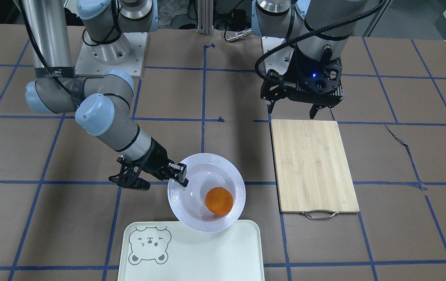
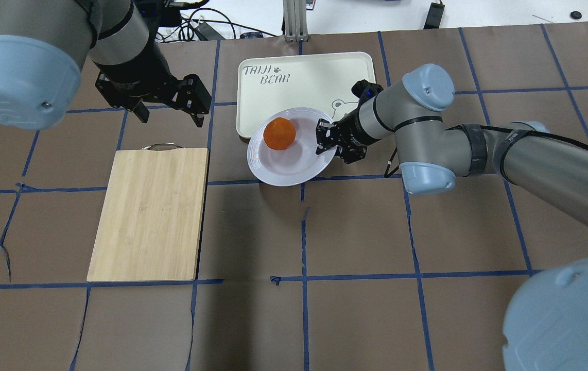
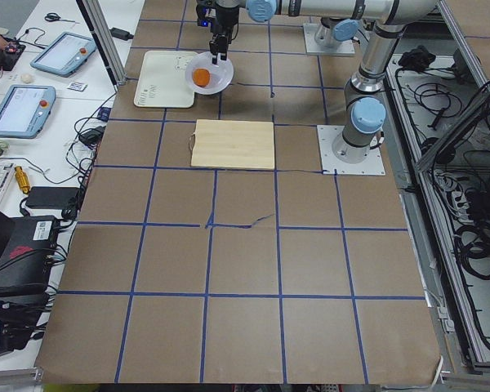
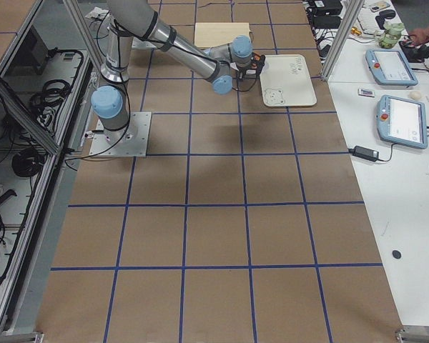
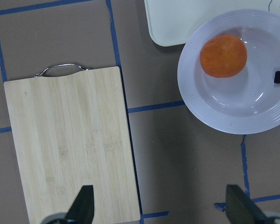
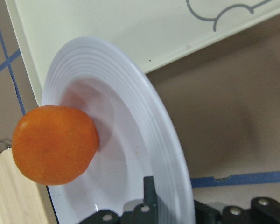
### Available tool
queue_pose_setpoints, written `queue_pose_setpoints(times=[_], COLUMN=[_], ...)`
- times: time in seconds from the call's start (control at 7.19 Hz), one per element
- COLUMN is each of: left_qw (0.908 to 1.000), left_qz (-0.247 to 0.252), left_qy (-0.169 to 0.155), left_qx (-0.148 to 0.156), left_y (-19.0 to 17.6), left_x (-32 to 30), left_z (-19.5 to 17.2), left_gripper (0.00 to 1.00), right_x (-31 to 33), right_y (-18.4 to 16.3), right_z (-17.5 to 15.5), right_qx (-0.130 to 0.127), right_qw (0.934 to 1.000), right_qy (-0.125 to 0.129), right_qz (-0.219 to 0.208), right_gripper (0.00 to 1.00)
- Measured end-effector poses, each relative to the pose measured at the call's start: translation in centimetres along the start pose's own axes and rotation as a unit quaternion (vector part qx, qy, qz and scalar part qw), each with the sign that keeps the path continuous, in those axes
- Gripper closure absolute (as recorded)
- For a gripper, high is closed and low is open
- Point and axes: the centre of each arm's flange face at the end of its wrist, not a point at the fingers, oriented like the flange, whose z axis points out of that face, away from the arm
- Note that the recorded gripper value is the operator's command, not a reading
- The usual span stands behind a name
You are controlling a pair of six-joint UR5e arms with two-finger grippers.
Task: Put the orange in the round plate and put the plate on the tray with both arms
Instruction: 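Drag the plate with the right gripper onto the bear-printed tray, then release the plate rim and lift the right gripper away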
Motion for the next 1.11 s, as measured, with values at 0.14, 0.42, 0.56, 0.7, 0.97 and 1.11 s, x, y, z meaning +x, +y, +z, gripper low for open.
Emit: queue_pose_setpoints(times=[0.14, 0.42, 0.56, 0.7, 0.97, 1.11], left_qw=[1.0, 1.0, 1.0, 1.0, 1.0, 1.0], left_qz=[0.0, 0.0, 0.0, 0.0, 0.0, 0.0], left_qy=[0.0, 0.0, 0.0, 0.0, 0.001, 0.001], left_qx=[0.0, 0.0, 0.0, 0.0, -0.001, -0.001], left_y=[0.0, 0.0, 0.0, -0.1, -0.1, -0.1], left_x=[0.0, 0.0, 0.0, 0.0, 0.0, 0.0], left_z=[0.0, 0.1, 0.0, 0.0, 0.1, 0.1], left_gripper=[0.0, 0.0, 0.0, 0.0, 0.0, 0.0], right_x=[-0.9, -2.9, -3.7, -3.9, -1.5, -0.5], right_y=[-1.6, -7.2, -10.6, -13.8, -17.9, -18.8], right_z=[-1.2, -1.9, -1.1, 0.3, 2.4, 2.7], right_qx=[0.009, 0.029, 0.039, 0.047, 0.053, 0.053], right_qw=[0.9997, 0.9986, 0.9981, 0.9976, 0.9973, 0.9973], right_qy=[-0.02, -0.041, -0.047, -0.05, -0.047, -0.046], right_qz=[0.008, 0.012, 0.011, 0.009, 0.017, 0.022], right_gripper=[0.92, 0.91, 0.91, 0.91, 0.91, 0.9])
